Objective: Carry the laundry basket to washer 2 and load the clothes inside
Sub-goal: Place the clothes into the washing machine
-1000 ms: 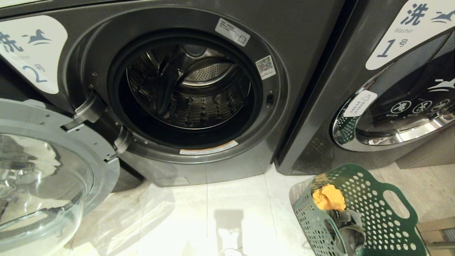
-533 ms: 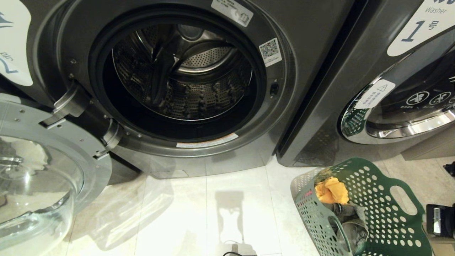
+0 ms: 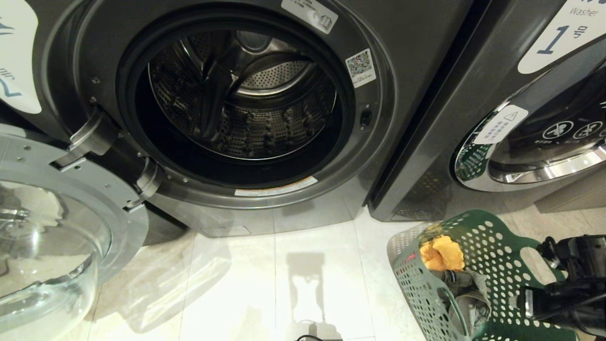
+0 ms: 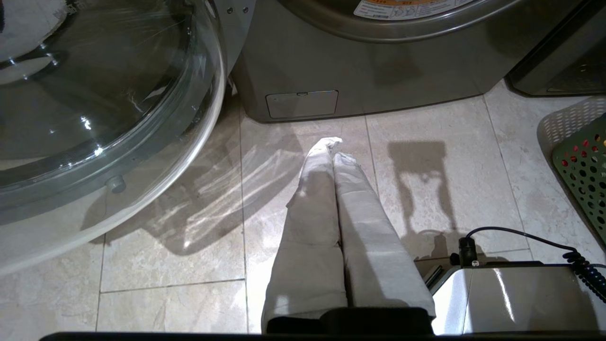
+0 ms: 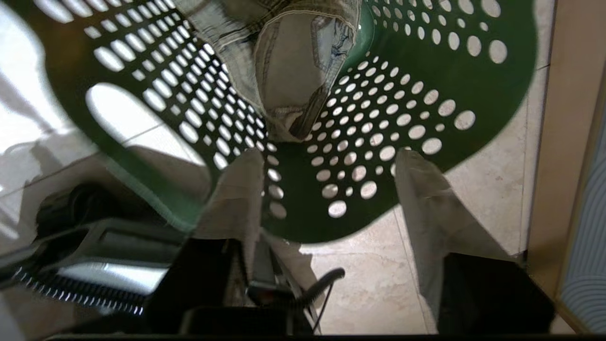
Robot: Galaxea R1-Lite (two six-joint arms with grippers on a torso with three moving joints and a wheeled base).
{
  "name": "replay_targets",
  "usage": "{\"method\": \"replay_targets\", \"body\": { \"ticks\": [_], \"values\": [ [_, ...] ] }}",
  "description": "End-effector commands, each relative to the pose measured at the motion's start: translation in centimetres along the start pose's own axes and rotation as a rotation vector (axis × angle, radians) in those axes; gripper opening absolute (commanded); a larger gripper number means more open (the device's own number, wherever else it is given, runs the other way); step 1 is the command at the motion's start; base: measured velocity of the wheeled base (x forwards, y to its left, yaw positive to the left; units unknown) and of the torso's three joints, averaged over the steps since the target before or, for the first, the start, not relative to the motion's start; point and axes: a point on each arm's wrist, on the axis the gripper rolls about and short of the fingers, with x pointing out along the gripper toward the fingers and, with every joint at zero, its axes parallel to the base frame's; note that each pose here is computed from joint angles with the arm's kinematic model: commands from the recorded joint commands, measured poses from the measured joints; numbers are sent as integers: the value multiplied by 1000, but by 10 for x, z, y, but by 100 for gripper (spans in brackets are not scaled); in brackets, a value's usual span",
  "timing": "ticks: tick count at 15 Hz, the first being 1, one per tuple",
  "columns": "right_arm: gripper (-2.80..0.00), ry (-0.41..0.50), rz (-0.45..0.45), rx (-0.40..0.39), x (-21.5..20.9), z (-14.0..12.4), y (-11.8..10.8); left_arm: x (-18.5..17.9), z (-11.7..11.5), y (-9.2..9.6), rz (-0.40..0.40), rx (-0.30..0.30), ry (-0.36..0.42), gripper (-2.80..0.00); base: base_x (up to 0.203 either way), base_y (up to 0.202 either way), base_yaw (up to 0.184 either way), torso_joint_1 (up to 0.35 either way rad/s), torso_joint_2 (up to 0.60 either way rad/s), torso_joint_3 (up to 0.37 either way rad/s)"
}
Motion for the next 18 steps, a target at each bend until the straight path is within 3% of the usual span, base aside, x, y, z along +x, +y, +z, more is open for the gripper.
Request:
{"method": "replay_targets", "body": {
  "ticks": [1,5,8,11,14,18],
  "values": [
    [0,72,-36,16,60,-17,-5,0,0,0,0,0,2,-280,0,0,0,0,0,0],
    [0,88,-9,21,129,-44,-27,0,0,0,0,0,2,-280,0,0,0,0,0,0],
    [0,21,63,4,174,-62,-41,0,0,0,0,0,2,-280,0,0,0,0,0,0],
    [0,-91,104,-21,207,-56,-48,0,0,0,0,0,1,-280,0,0,0,0,0,0],
    [0,-150,154,-7,225,-48,-59,0,0,0,0,0,1,-280,0,0,0,0,0,0],
    [0,-202,161,-50,255,-54,-69,0,0,0,0,0,1,-280,0,0,0,0,0,0]
  ]
}}
